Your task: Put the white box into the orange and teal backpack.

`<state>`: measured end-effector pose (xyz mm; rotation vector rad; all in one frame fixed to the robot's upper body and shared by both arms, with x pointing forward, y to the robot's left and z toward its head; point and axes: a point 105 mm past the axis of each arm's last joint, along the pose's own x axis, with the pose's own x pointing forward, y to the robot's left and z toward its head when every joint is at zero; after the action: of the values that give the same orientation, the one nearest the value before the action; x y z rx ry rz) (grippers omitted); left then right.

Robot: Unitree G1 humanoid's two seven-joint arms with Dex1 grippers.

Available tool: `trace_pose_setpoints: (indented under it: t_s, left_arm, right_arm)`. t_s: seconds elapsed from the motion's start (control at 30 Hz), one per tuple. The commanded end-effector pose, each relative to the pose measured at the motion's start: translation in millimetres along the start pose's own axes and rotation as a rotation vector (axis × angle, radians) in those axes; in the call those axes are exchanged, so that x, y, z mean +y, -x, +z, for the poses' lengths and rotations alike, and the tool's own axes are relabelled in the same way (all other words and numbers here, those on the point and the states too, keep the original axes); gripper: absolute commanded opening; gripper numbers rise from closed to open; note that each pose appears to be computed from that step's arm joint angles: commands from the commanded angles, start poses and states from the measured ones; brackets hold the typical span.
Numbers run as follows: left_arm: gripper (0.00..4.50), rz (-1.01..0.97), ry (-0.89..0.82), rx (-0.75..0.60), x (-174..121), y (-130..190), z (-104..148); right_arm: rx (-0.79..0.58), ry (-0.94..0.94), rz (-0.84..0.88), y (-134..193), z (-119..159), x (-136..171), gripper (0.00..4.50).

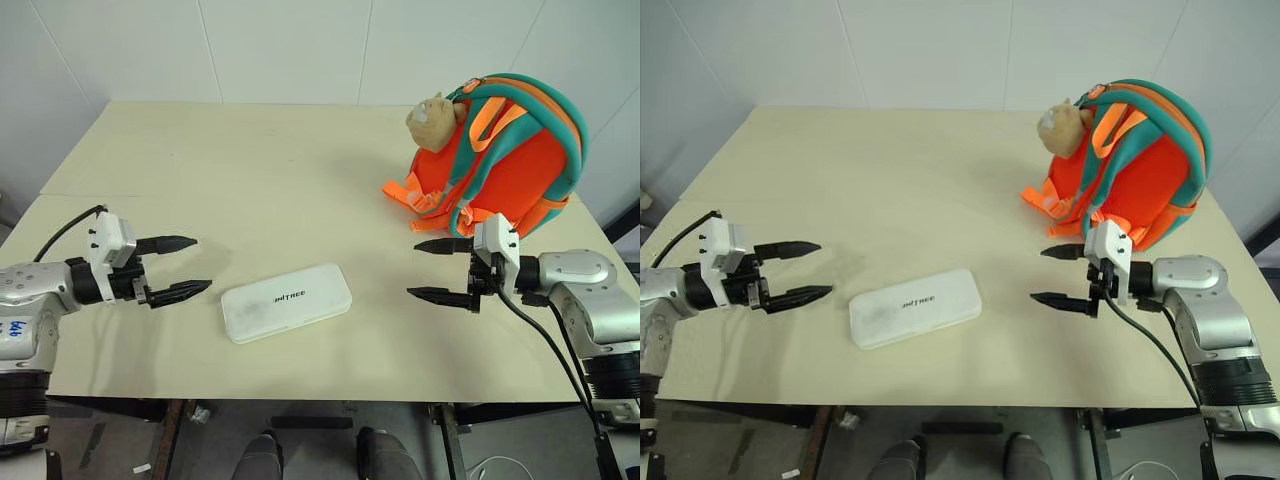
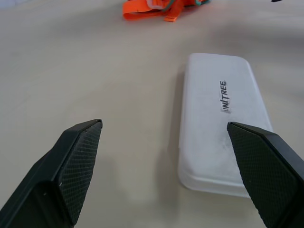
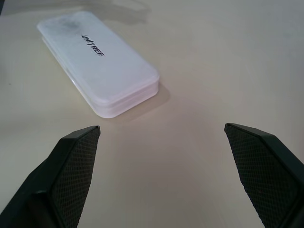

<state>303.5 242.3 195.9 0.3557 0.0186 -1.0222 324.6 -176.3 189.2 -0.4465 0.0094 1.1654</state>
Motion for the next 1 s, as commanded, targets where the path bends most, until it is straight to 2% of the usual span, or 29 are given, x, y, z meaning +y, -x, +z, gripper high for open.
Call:
trace_pose_setpoints:
  t_s: [0.03, 0.2, 0.23, 0.3, 0.43, 0.53, 0.67, 0.73, 0.87, 1.0]
  left_arm:
    - [4.50, -0.010, -0.046, -0.036, -0.2, -2.3, 16.2]
    - [4.50, -0.008, -0.014, -0.007, -5.2, 0.7, 8.4]
    - [4.50, 0.002, -0.005, 0.009, -8.4, 4.2, 4.0]
    - [4.10, 0.013, -0.001, 0.062, -14.8, 12.7, -9.2]
    - [2.93, 0.059, 0.010, 0.121, -19.2, 27.0, -24.3]
    - [1.95, 0.099, 0.006, 0.207, -28.5, 35.8, -46.6]
    - [0.64, 0.095, 0.037, 0.230, -37.6, 32.1, -56.0]
    - [0.04, 0.086, 0.048, 0.235, -37.9, 25.3, -59.9]
    - [0.04, 0.048, 0.064, 0.215, -43.1, 4.8, -60.9]
    - [0.04, 0.006, 0.088, 0.171, -50.1, -15.6, -57.4]
  right_arm:
    - [-0.046, 0.069, -0.021, 1.4, 16.6, -8.5, 4.43]
    - [-0.089, 0.064, -0.023, -7.7, 20.8, -7.5, 4.43]
    - [-0.094, 0.062, -0.008, -13.8, 21.7, -6.6, 4.26]
    - [-0.049, 0.031, 0.000, -28.9, 12.3, -8.7, 3.86]
    - [0.004, 0.036, -0.004, -55.8, -0.1, -10.7, 2.48]
    - [0.017, 0.025, 0.027, -81.6, -10.4, -7.4, 1.42]
    - [0.052, 0.008, 0.033, -101.3, -22.7, -10.4, 0.02]
    - [0.077, 0.005, 0.021, -105.9, -31.6, -13.8, 0.00]
    - [0.081, -0.012, 0.016, -112.4, -37.9, -15.4, 0.00]
    - [0.063, -0.021, 0.068, -116.0, -38.1, -3.8, 0.00]
